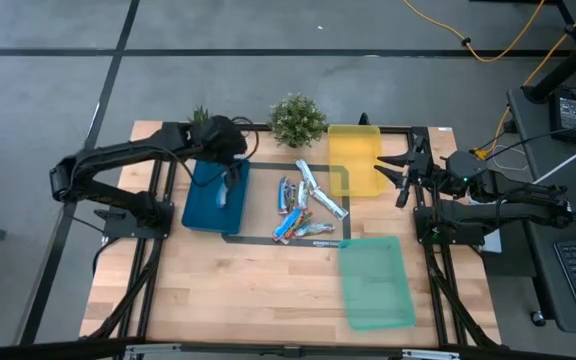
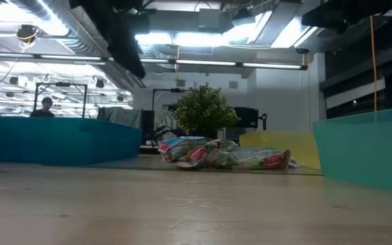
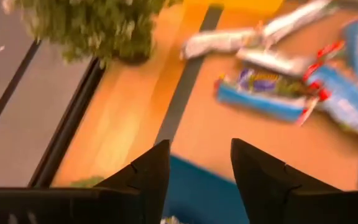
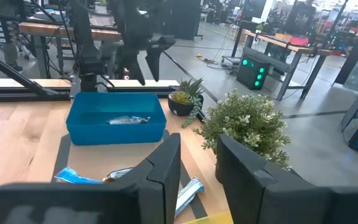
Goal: Pick and place Granola Bars by type
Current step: Put the red granola bar into the yellow bin
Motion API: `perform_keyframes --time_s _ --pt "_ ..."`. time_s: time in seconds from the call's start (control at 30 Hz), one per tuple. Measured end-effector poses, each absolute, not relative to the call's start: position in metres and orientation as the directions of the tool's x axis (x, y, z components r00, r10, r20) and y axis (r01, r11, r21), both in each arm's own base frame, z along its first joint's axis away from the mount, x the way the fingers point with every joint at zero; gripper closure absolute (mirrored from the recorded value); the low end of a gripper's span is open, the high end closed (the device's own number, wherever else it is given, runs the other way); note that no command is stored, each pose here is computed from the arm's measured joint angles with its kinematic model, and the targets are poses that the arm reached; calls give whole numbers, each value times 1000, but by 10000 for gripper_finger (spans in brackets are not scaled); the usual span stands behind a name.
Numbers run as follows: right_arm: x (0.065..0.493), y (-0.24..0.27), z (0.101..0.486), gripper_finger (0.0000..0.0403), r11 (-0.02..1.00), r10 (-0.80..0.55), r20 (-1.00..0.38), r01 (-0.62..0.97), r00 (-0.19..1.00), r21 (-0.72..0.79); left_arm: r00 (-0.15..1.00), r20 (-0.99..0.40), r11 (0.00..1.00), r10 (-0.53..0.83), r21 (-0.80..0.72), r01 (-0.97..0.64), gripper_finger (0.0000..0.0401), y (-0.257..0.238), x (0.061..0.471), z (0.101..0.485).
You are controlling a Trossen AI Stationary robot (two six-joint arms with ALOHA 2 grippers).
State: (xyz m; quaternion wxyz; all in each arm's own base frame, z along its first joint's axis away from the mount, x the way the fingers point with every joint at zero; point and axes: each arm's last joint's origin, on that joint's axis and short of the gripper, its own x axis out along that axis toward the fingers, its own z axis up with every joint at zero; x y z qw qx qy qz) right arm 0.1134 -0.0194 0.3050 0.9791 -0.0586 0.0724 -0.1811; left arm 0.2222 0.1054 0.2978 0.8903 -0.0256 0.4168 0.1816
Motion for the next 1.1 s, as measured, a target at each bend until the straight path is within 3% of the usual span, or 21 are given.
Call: perform_keyframes --time_s 0.23,0.63,0.87,1.1 --pt "113 -19 305 295 927 -363 -121 346 924 -143 704 -691 962 162 -50 -269 241 101 234 308" --pt "113 -19 305 295 927 -363 -121 345 924 -145 692 -717 967 78 -114 -227 249 96 298 336" --pt "113 -19 305 295 928 -363 -124 345 924 -142 642 -762 906 82 -212 -367 253 102 317 317" --pt "113 -19 305 295 928 -362 -125 344 924 -143 540 -835 863 108 -191 -468 251 107 337 282"
